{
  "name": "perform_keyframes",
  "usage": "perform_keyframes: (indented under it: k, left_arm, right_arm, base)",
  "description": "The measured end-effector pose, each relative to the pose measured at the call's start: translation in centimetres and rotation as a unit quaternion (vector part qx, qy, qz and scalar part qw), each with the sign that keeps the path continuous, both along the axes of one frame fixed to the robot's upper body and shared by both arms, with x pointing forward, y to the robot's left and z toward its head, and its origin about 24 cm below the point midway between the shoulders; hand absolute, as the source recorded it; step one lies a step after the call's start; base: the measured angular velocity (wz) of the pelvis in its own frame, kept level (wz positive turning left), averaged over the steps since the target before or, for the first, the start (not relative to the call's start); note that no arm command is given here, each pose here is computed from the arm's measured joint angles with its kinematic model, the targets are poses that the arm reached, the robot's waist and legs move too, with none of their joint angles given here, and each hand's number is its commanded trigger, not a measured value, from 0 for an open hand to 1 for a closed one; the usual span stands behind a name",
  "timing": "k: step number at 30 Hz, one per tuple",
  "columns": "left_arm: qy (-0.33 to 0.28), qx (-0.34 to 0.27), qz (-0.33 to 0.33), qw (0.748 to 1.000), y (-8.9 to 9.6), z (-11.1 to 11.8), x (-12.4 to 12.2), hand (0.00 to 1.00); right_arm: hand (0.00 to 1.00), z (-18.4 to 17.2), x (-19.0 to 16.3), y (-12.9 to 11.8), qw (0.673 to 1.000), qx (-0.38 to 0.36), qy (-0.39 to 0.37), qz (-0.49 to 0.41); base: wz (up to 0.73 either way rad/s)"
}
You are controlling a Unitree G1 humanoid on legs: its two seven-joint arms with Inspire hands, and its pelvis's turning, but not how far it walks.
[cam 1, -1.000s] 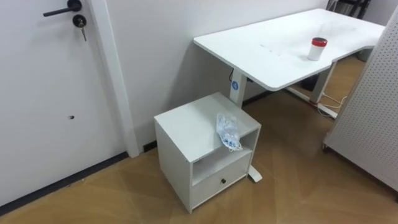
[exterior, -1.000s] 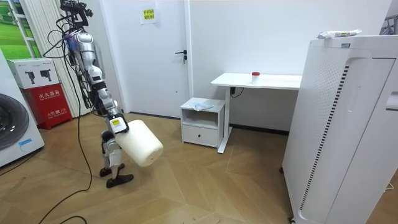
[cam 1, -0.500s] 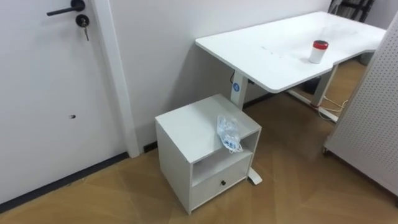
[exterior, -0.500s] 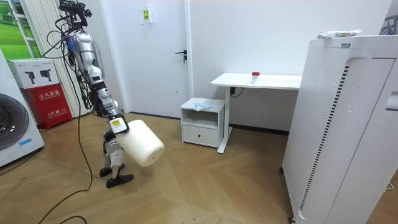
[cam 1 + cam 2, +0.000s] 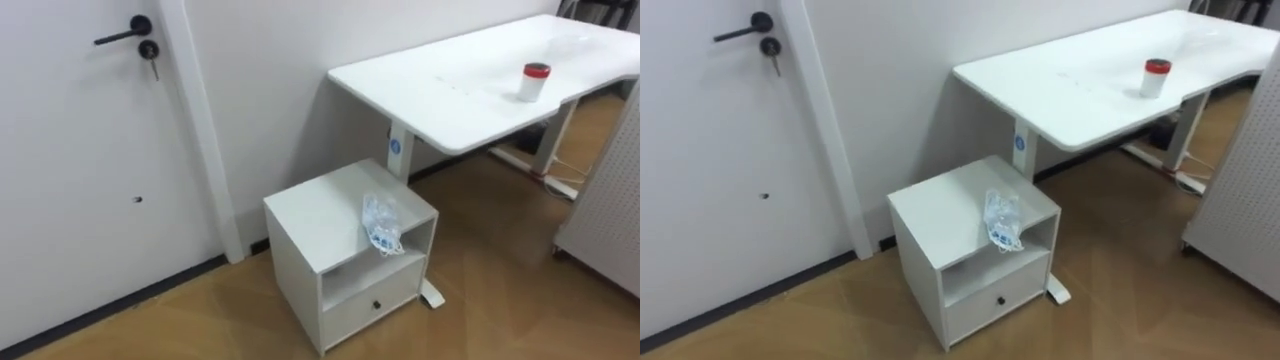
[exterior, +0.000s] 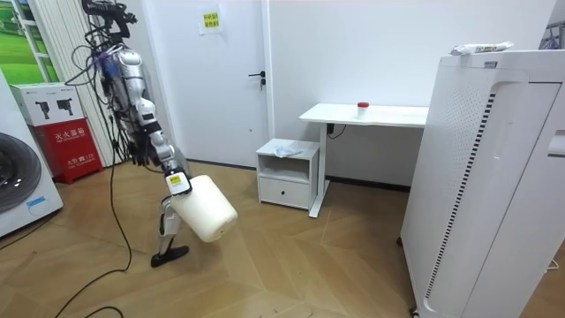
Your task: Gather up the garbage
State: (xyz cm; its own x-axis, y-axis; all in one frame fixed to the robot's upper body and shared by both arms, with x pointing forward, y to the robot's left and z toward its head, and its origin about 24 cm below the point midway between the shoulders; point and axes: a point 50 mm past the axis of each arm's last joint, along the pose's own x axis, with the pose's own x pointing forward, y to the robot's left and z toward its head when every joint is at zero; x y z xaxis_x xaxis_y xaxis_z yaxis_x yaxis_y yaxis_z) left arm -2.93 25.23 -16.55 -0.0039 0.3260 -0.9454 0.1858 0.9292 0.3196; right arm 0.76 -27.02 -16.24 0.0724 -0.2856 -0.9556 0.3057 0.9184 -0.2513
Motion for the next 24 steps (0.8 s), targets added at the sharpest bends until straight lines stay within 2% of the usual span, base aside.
perform_keyframes:
  k: [3, 6, 11, 15, 17, 20, 24]
  left_arm:
    - [-0.030, -0.005, -0.004, 1.000, 0.0, 0.0, 1.0, 0.00]
    - [-0.072, -0.006, -0.015, 0.997, 0.1, 0.0, 3.5, 0.00]
    - [-0.134, -0.003, -0.021, 0.991, 0.4, 0.3, 7.7, 0.00]
    - [-0.162, 0.014, -0.057, 0.985, 0.6, 0.8, 9.9, 0.00]
    - [-0.172, 0.017, -0.065, 0.983, 0.5, 0.9, 10.7, 0.00]
    - [-0.185, 0.017, -0.068, 0.980, 0.2, 0.9, 11.2, 0.00]
    - [-0.187, 0.011, -0.050, 0.981, -0.2, 0.8, 10.7, 0.00]
  right_arm:
    - [1.00, 0.1, 0.6, -0.1, 1.000, -0.003, -0.010, 0.009]
    - [1.00, 0.2, 1.2, -0.2, 1.000, -0.007, -0.019, 0.021]
    - [1.00, 0.5, 4.9, -0.1, 0.997, -0.018, -0.061, 0.041]
    - [1.00, 0.8, 7.4, 0.3, 0.993, -0.017, -0.099, 0.057]
    - [1.00, 1.1, 9.1, 0.8, 0.989, -0.015, -0.127, 0.075]
    - [1.00, 1.3, 9.7, 1.1, 0.986, -0.016, -0.140, 0.094]
    - [1.00, 1.0, 8.5, 1.2, 0.987, -0.014, -0.132, 0.093]
  base:
    - [-0.48]
    - [-0.16]
    - [-0.18]
    - [-0.04]
    - [-0.27]
    - [-0.09]
    - [0.10]
